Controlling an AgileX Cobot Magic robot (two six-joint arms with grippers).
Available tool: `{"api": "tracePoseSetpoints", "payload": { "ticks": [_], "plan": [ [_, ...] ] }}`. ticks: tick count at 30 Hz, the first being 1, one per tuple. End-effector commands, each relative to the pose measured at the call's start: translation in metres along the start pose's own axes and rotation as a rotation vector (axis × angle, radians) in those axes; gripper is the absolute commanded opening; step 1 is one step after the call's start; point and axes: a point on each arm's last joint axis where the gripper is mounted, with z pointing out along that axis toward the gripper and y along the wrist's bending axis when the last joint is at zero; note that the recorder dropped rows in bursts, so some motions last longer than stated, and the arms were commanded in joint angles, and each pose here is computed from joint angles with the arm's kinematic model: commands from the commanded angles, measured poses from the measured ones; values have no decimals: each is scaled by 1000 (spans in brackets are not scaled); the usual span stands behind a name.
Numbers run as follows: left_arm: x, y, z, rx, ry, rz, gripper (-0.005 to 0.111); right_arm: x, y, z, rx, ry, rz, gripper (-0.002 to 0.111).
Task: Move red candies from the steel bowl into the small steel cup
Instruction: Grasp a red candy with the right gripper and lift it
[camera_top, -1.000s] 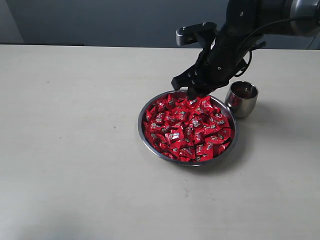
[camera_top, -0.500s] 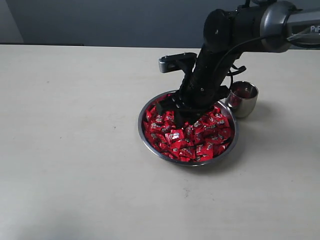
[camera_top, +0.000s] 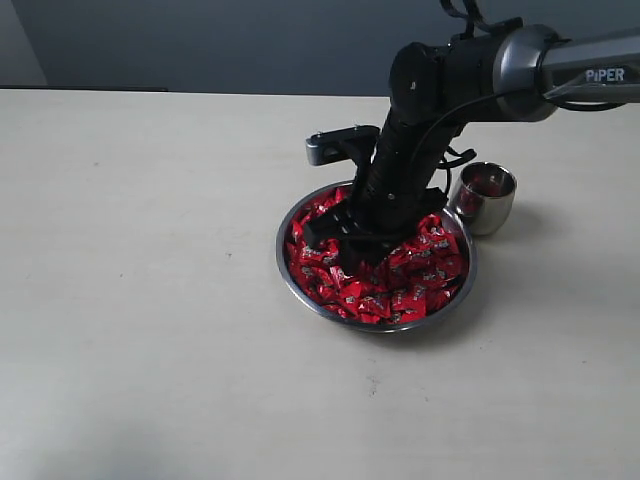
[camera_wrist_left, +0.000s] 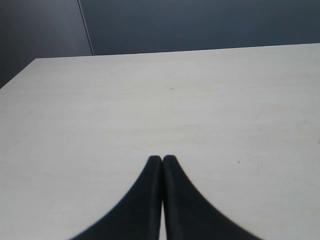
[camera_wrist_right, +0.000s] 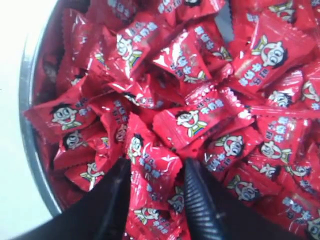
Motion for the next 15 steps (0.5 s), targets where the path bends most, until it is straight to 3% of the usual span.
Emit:
{"api": "tracePoseSetpoints", "payload": {
  "ticks": [1, 15],
  "plan": [
    [1, 0, 0, 5, -8, 2, 0, -2, 0, 0, -9, -15, 6, 36],
    [1, 0, 0, 5, -8, 2, 0, -3, 1, 17, -53, 3, 52, 36]
  ]
}}
